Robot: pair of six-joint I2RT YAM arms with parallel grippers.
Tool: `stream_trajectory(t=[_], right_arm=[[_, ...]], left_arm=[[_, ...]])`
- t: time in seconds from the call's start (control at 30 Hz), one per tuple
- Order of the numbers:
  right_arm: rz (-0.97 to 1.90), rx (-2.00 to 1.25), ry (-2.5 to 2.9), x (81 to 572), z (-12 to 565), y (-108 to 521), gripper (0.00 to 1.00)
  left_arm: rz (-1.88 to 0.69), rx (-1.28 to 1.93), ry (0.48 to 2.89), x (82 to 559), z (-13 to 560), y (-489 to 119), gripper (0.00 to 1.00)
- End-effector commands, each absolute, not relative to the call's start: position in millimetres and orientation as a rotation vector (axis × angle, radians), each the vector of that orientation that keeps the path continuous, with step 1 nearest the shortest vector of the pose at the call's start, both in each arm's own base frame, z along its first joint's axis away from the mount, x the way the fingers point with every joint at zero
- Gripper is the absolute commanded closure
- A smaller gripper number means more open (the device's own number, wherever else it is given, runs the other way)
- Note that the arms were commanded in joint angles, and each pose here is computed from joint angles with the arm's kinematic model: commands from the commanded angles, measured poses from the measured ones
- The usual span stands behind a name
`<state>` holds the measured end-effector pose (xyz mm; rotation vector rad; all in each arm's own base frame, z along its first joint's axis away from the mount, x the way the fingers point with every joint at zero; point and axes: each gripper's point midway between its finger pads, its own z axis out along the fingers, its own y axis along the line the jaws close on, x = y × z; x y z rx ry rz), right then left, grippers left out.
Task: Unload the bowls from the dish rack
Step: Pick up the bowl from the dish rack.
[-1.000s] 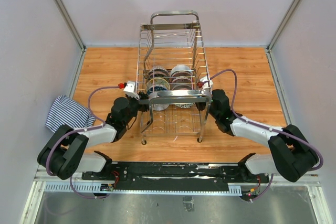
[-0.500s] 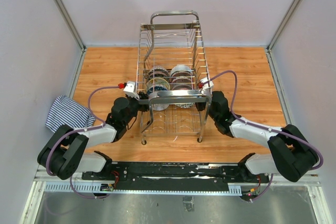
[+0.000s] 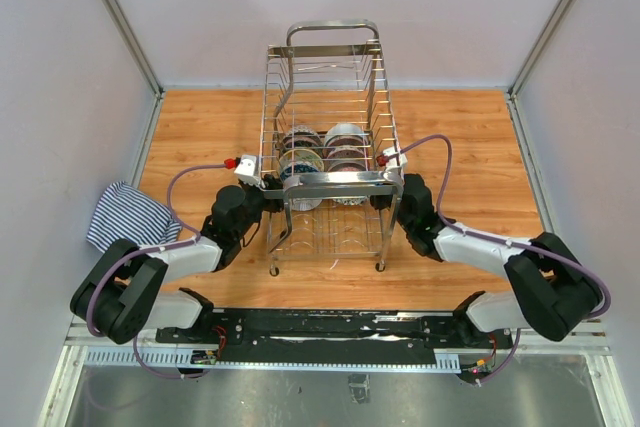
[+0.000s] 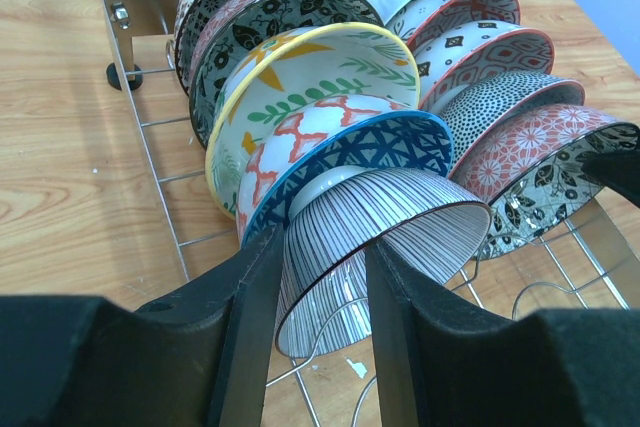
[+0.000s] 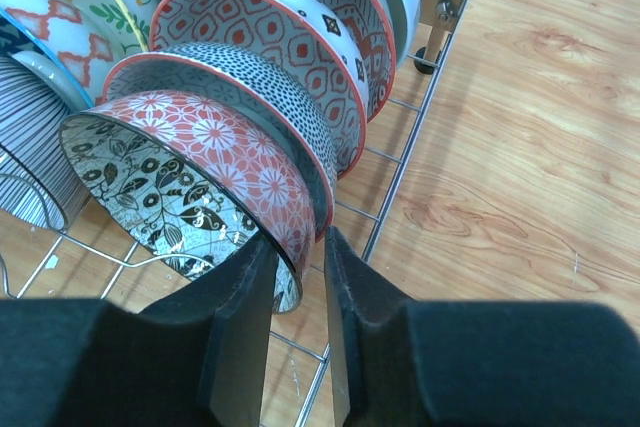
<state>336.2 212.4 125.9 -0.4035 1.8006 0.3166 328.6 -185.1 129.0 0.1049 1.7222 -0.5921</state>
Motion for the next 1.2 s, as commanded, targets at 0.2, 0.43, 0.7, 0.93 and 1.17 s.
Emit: stream_trajectory(t=[0.2,0.43,0.7,0.93,1.17], right_arm=[[0.282,-0.264,1.697,364,163,209,0.71],[0.316,-0.273,1.709,367,160,218,0.68],[0.340,-0.272,1.724,369,154,224,0.68],[0.346,-0.233,1.710,366,153,218,0.80],[0.368,-0.176,1.680,363,152,214,0.87]], left_arm=[[-0.592,0.101,1.709,328,131,-186,0.57],[-0.588,0.100,1.710,329,130,-186,0.57],[-0.578,0.098,1.712,328,129,-184,0.57],[-0.579,0.095,1.711,328,129,-183,0.57],[-0.576,0.089,1.710,327,129,-182,0.57]])
